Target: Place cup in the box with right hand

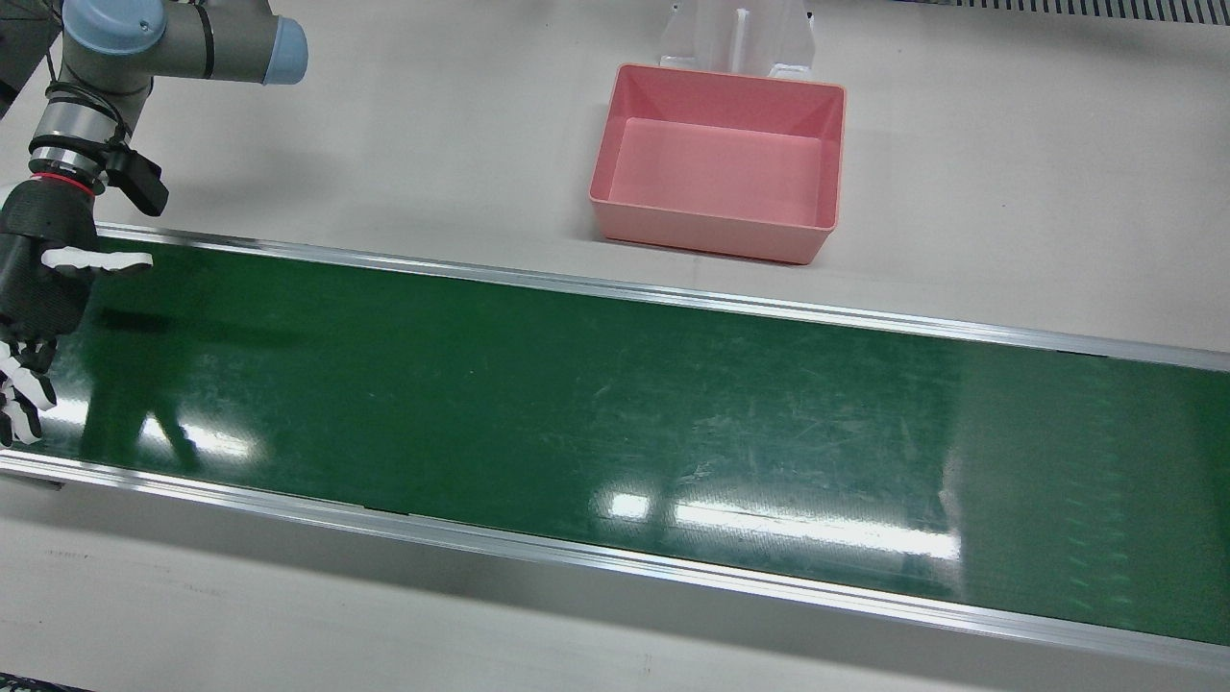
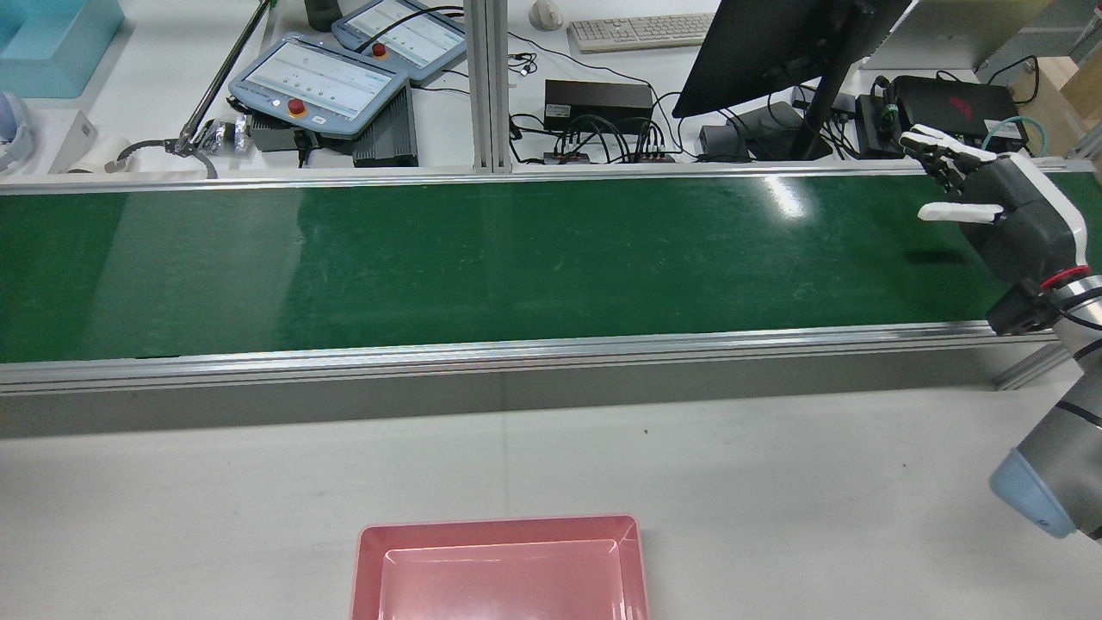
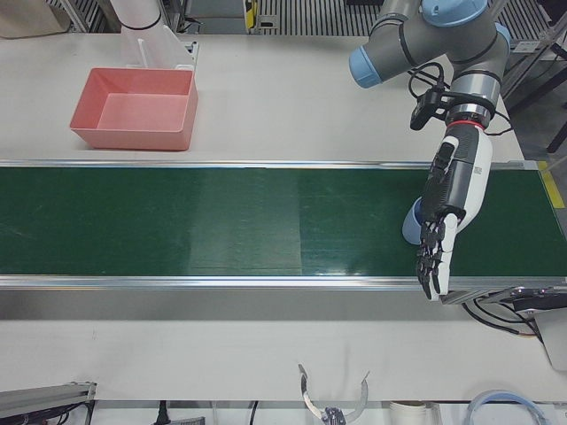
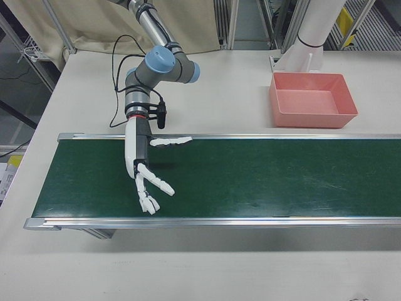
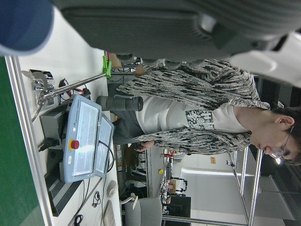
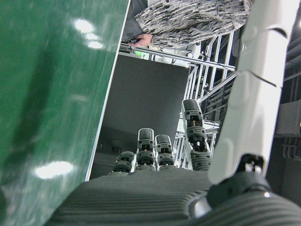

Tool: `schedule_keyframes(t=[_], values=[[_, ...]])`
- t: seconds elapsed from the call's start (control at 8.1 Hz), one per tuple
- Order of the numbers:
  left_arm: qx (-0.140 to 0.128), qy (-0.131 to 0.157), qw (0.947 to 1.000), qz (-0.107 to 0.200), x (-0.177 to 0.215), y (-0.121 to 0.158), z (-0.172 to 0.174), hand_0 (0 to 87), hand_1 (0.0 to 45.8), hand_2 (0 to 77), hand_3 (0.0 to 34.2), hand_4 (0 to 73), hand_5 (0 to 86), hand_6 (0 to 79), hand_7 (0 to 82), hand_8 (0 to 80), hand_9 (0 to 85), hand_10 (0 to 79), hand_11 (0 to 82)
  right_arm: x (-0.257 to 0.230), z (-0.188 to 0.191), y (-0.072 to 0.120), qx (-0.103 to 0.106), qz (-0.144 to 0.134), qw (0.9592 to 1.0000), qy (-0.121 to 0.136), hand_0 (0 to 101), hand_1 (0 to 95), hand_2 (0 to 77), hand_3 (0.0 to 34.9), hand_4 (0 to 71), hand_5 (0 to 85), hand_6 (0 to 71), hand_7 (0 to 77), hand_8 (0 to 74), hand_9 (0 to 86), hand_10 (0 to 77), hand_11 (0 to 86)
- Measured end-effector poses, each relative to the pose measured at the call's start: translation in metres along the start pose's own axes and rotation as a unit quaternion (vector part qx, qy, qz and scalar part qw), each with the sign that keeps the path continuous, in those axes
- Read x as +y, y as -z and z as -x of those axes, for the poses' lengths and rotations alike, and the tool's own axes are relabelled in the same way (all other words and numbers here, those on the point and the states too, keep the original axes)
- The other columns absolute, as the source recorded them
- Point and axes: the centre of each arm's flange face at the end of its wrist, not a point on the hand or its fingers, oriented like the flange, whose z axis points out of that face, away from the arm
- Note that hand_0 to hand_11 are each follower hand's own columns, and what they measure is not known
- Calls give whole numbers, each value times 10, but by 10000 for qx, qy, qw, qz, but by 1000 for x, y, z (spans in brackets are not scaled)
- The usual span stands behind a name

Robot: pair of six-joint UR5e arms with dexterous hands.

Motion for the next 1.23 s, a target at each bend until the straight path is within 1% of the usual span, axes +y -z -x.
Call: schedule_keyframes(t=[0.25, 0.37, 0.49, 0.62, 0.74, 0.86, 0.99, 1.11, 1.23], values=[[-3, 1, 10000, -1, 0, 0, 0, 0, 5, 11, 0, 11, 5, 5, 5, 0, 0, 0, 0, 3, -2, -3, 5, 29, 10000, -10, 546, 153, 16, 0, 175, 65, 60, 175, 82, 196, 38, 87], [-3, 1, 10000, -1, 0, 0, 0, 0, 5, 11, 0, 11, 5, 5, 5, 0, 0, 0, 0, 8, -4, -8, 4, 64, 10000, -22, 553, 120, 44, 0, 142, 65, 60, 185, 104, 191, 38, 49], [-3, 1, 10000, -2, 0, 0, 0, 0, 5, 11, 0, 11, 5, 5, 5, 0, 0, 0, 0, 16, -9, -16, 21, 96, 9999, -35, 554, 169, 44, 0, 147, 65, 49, 185, 104, 191, 38, 71], [-3, 1, 10000, -1, 0, 0, 0, 0, 5, 11, 0, 11, 0, 5, 5, 0, 0, 0, 0, 24, -14, -22, 52, 119, 9999, -46, 552, 169, 11, 0, 185, 65, 54, 185, 104, 191, 38, 71], [-3, 1, 10000, -2, 0, 0, 0, 0, 5, 11, 0, 11, 0, 5, 5, 0, 0, 0, 0, 28, -19, -25, 85, 135, 9999, -51, 552, 169, 11, 0, 185, 65, 54, 185, 104, 191, 38, 71], [-3, 1, 10000, -1, 0, 0, 0, 0, 5, 11, 0, 11, 5, 5, 5, 0, 0, 0, 0, 30, -22, -26, 110, 135, 9998, -49, 558, 164, 16, 0, 202, 65, 54, 202, 104, 191, 22, 60], [-3, 1, 10000, -1, 0, 0, 0, 0, 5, 11, 0, 11, 0, 0, 5, 0, 0, 0, 0, 29, -25, -26, 121, 115, 9999, -39, 558, 180, 93, 0, 202, 65, 54, 202, 104, 191, 22, 60], [-3, 1, 10000, -1, 0, 0, 0, 0, 5, 11, 0, 11, 5, 5, 5, 0, 0, 0, 0, 28, -29, -25, 124, 96, 9999, -34, 550, 180, 93, 0, 164, 65, 54, 202, 104, 191, 38, 60], [-3, 1, 10000, -2, 0, 0, 0, 0, 5, 11, 0, 11, 5, 5, 5, 0, 0, 0, 0, 29, -33, -25, 130, 97, 9999, -41, 563, 158, 5, 0, 207, 65, 54, 202, 104, 191, 38, 60]])
